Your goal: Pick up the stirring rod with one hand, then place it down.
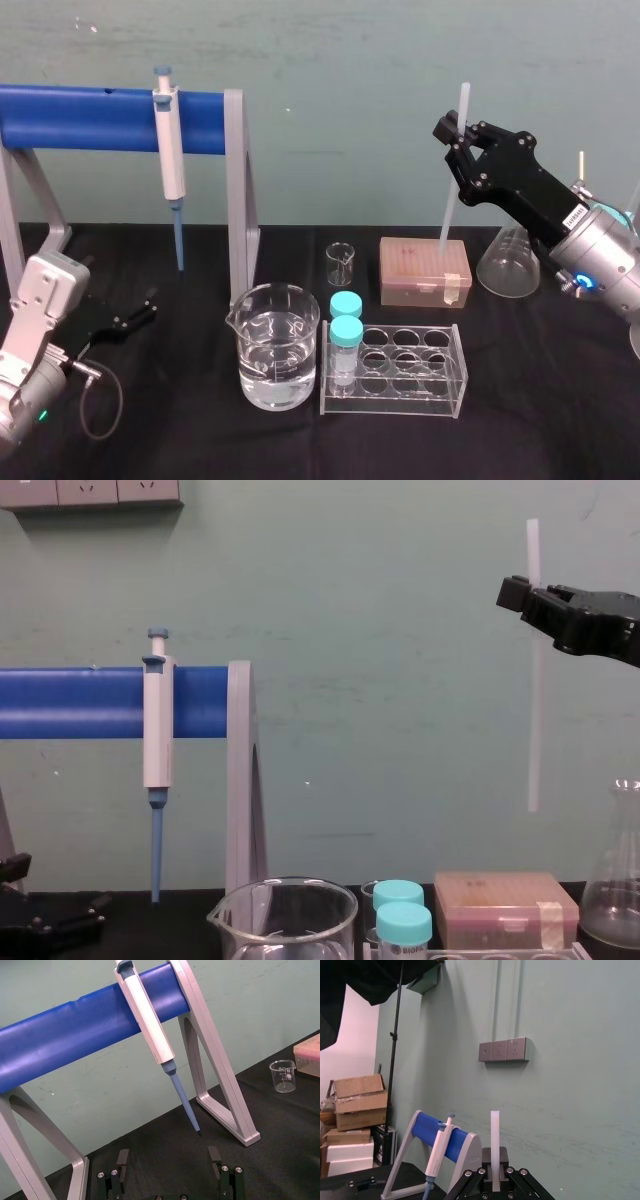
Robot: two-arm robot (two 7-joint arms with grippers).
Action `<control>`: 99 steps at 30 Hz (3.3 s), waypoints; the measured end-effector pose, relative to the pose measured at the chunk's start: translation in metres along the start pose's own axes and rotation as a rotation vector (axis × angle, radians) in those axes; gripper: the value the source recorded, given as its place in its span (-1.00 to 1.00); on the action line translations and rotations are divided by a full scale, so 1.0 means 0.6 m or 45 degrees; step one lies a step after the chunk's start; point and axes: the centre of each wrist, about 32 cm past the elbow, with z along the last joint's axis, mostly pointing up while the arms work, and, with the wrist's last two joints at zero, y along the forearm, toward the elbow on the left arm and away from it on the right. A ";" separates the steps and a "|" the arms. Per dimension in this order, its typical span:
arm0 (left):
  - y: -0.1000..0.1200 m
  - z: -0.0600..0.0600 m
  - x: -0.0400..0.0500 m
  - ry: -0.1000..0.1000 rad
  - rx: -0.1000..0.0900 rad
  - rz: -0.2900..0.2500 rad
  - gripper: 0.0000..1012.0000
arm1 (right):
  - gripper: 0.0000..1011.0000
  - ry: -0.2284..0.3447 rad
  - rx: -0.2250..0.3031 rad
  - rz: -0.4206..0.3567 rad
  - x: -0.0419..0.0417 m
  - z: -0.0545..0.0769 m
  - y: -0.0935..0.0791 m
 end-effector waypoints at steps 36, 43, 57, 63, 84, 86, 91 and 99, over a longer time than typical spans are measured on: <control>0.000 0.000 0.000 0.000 0.000 0.000 0.98 | -0.87 0.004 -0.013 -0.001 -0.002 -0.004 0.000; 0.000 0.000 0.000 0.000 0.000 0.000 0.98 | -0.87 0.006 -0.016 0.001 -0.002 -0.005 0.001; 0.000 0.000 0.000 0.000 0.000 0.000 0.98 | -0.87 0.076 -0.044 0.098 -0.016 -0.001 -0.034; 0.000 0.000 0.000 0.000 0.000 0.000 0.98 | -0.87 0.118 -0.098 0.129 -0.031 -0.006 -0.071; 0.000 0.000 0.000 0.000 0.000 0.000 0.98 | -0.87 0.173 -0.157 0.110 -0.039 -0.058 -0.104; 0.000 0.000 0.000 0.000 0.000 0.000 0.98 | -0.87 0.171 -0.153 0.110 -0.039 -0.062 -0.104; 0.000 0.000 0.000 0.000 0.000 0.000 0.98 | -0.87 0.170 -0.154 0.104 -0.038 -0.075 -0.103; 0.000 0.000 0.000 0.000 0.000 0.000 0.98 | -0.87 0.202 -0.162 0.092 -0.038 -0.097 -0.097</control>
